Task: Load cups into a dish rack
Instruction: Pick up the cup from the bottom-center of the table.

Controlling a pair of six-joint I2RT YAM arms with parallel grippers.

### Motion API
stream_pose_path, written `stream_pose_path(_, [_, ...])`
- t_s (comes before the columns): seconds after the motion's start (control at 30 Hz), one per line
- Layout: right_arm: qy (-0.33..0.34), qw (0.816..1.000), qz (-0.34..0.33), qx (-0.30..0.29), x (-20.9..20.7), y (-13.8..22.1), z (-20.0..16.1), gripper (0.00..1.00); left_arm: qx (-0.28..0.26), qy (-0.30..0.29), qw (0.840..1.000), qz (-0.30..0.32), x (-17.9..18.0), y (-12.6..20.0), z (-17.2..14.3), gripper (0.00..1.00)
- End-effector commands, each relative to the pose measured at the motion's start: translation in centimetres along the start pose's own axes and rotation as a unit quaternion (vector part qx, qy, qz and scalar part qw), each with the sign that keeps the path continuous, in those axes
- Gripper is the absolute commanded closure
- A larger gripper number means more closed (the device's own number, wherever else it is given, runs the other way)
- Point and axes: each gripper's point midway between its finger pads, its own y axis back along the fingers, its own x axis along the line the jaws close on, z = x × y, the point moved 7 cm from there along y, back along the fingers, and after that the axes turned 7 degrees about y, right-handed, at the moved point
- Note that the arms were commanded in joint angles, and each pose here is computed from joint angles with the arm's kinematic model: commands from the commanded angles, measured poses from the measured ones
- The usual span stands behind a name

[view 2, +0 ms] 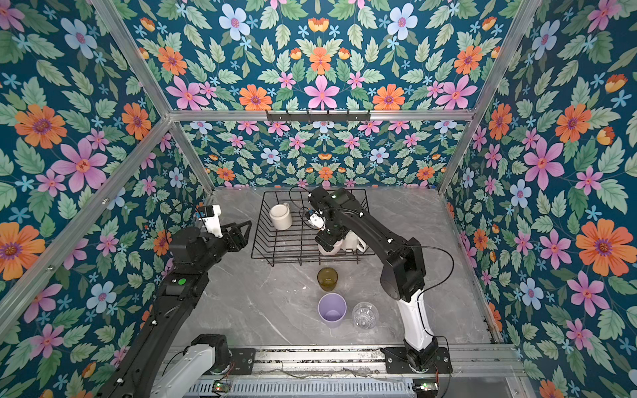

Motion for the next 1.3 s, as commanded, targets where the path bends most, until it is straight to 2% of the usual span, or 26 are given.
stream_pose_path(0.0, [0.002, 1.0, 0.005, 0.006, 0.1, -0.3, 0.2, 0.74, -0.003, -0.007, 1.0, -0.005, -0.1, 0.1, 0.1, 0.32])
stream_pose_path(0.27, [0.002, 1.0, 0.013, 0.024, 0.3, -2.1, 0.9, 0.67, -0.004, -0.007, 1.0, -0.001, 0.0, 0.2, 0.1, 0.32])
stream_pose_path(0.33, [0.001, 1.0, 0.013, 0.025, 0.3, -2.3, 1.0, 0.62, -0.005, -0.006, 1.0, 0.001, 0.0, 0.3, 0.0, 0.32])
stream_pose_path(0.43, [0.001, 0.999, 0.013, 0.03, 0.4, -2.6, 0.9, 0.5, -0.004, -0.006, 1.0, 0.002, 0.1, 0.2, 0.0, 0.32])
stream_pose_path(0.57, [0.0, 0.999, 0.011, 0.032, 0.4, -2.5, 0.9, 0.29, -0.004, -0.004, 1.0, 0.001, 0.1, 0.1, 0.0, 0.31])
stream_pose_path(0.67, [-0.001, 0.999, 0.011, 0.031, 0.5, -2.5, 0.9, 0.22, -0.006, -0.004, 1.0, 0.001, 0.1, 0.1, 0.0, 0.31])
stream_pose_path(1.03, [-0.009, 0.999, 0.018, 0.026, 0.6, -2.2, 1.0, 0.16, -0.012, -0.001, 1.0, 0.009, 0.2, 0.4, 0.1, 0.3])
stream_pose_path(1.27, [-0.036, 0.998, 0.012, -0.044, 0.5, 1.4, 1.4, 0.15, -0.02, -0.003, 1.0, 0.008, -0.1, 0.9, 0.6, 0.29])
